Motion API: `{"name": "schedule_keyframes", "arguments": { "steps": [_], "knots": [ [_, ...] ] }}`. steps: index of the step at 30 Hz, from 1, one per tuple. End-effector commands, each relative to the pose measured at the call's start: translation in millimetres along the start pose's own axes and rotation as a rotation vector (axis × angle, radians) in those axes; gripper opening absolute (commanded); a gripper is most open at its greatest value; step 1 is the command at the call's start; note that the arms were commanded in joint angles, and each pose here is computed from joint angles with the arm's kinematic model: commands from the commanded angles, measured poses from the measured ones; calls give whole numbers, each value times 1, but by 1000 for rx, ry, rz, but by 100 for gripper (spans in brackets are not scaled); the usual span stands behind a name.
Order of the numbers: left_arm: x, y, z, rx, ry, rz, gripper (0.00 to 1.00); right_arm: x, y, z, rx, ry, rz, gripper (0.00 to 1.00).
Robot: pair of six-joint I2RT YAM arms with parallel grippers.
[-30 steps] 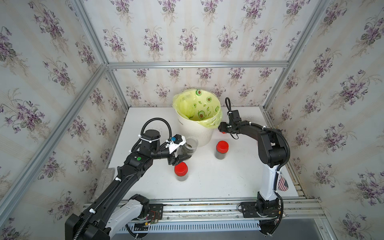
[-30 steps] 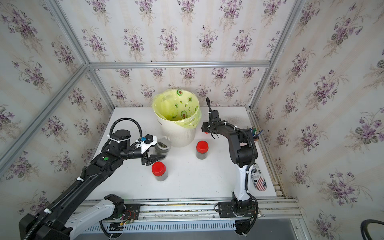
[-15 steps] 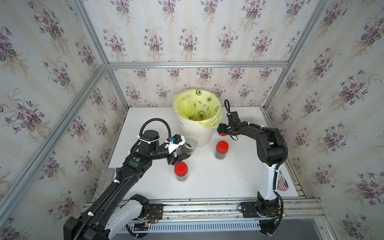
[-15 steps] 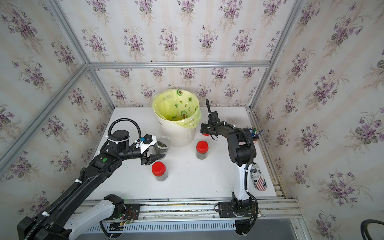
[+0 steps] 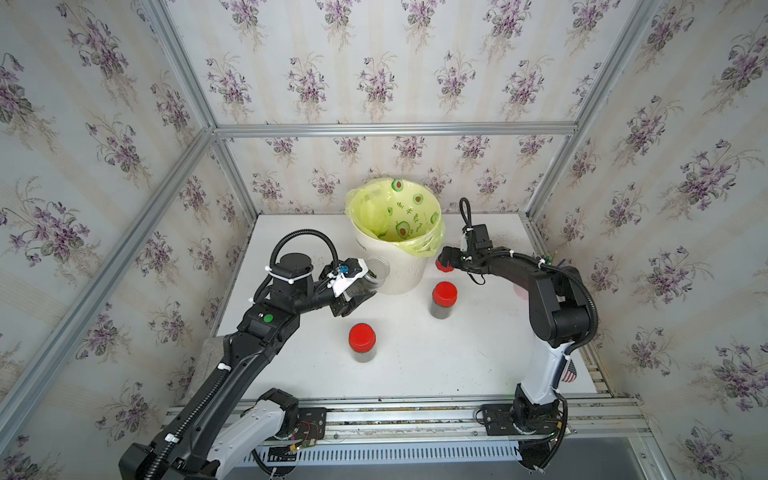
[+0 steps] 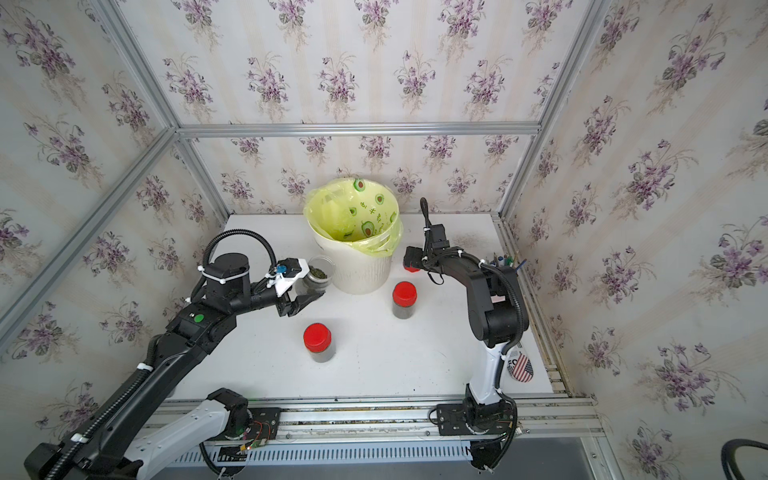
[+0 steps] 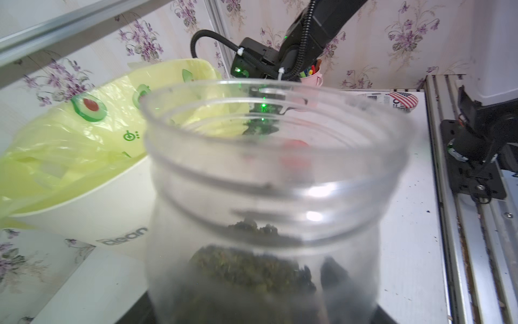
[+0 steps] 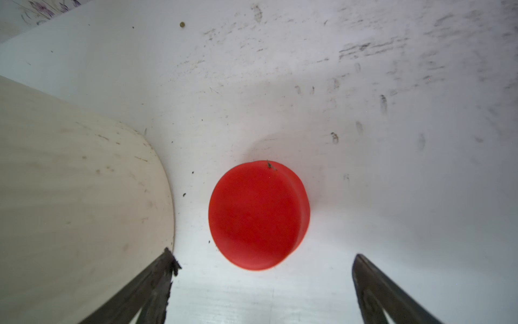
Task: Empty moldy tea leaves from jars
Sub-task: Place the lid at the center of the board, then pour the moldy tea leaves from the jar into the trash bin.
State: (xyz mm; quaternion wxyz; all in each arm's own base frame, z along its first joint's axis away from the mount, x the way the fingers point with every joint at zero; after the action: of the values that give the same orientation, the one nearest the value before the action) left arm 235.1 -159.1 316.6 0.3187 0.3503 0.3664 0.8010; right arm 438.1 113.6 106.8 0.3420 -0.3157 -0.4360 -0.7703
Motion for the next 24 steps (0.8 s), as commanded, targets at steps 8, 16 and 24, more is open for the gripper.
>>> {"name": "schedule_keyframes", "arguments": {
  "steps": [8, 16, 24],
  "knots": [
    [7, 23, 55, -214, 171, 128, 45, 63, 0, 1, -58, 106, -100, 98],
    [-6, 43, 110, -347, 243, 202, 46, 95, -9, -3, -69, 179, -117, 98],
    [-32, 55, 164, -504, 309, 287, 45, 127, -6, 7, -51, 248, -149, 98]
  ]
}}
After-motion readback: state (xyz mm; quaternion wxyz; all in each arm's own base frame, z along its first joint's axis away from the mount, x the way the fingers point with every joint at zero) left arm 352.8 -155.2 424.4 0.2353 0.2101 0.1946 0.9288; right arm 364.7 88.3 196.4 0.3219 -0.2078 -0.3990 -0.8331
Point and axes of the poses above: each gripper's point midway between its finger pads, its own x axis back along the fingers, its own z axis along the line the jaws close on, y = z × x, the point moved 5 cm from there along x, back along the fingers, and after that the axes turned 13 degrees about -x, right-handed, at the moved point
